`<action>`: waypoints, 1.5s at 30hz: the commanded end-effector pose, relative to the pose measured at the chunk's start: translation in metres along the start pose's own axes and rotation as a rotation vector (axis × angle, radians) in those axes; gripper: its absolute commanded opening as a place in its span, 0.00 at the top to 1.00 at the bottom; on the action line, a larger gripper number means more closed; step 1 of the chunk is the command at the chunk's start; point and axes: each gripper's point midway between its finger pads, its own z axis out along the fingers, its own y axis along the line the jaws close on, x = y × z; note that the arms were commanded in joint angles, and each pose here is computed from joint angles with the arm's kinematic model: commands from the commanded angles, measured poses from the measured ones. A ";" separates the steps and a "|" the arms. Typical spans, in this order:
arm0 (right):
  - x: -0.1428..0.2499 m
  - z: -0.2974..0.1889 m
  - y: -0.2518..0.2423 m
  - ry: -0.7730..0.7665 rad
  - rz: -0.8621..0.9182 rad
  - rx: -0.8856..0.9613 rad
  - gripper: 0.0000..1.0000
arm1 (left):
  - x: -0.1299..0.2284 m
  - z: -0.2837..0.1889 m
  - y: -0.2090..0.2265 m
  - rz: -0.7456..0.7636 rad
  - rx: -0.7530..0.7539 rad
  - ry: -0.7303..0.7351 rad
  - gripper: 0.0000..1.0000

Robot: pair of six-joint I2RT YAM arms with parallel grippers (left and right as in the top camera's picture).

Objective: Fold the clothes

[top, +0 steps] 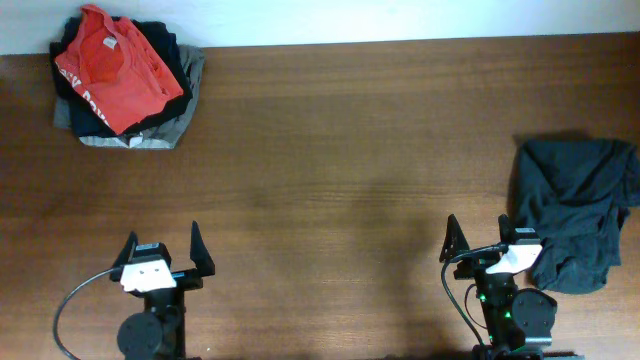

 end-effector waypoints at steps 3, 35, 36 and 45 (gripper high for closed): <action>0.001 0.000 -0.003 -0.003 -0.007 0.013 0.01 | 0.012 0.005 0.002 -0.018 -0.013 -0.033 0.01; 0.001 0.000 -0.003 -0.003 -0.007 0.013 0.02 | 0.030 0.006 0.001 -0.014 -0.007 0.035 0.01; 0.001 0.000 -0.003 -0.003 -0.007 0.013 0.01 | 0.030 0.006 0.001 -0.014 -0.007 0.035 0.01; 0.001 0.000 -0.003 -0.003 -0.007 0.013 0.02 | 0.030 0.006 0.001 -0.014 -0.007 0.035 0.01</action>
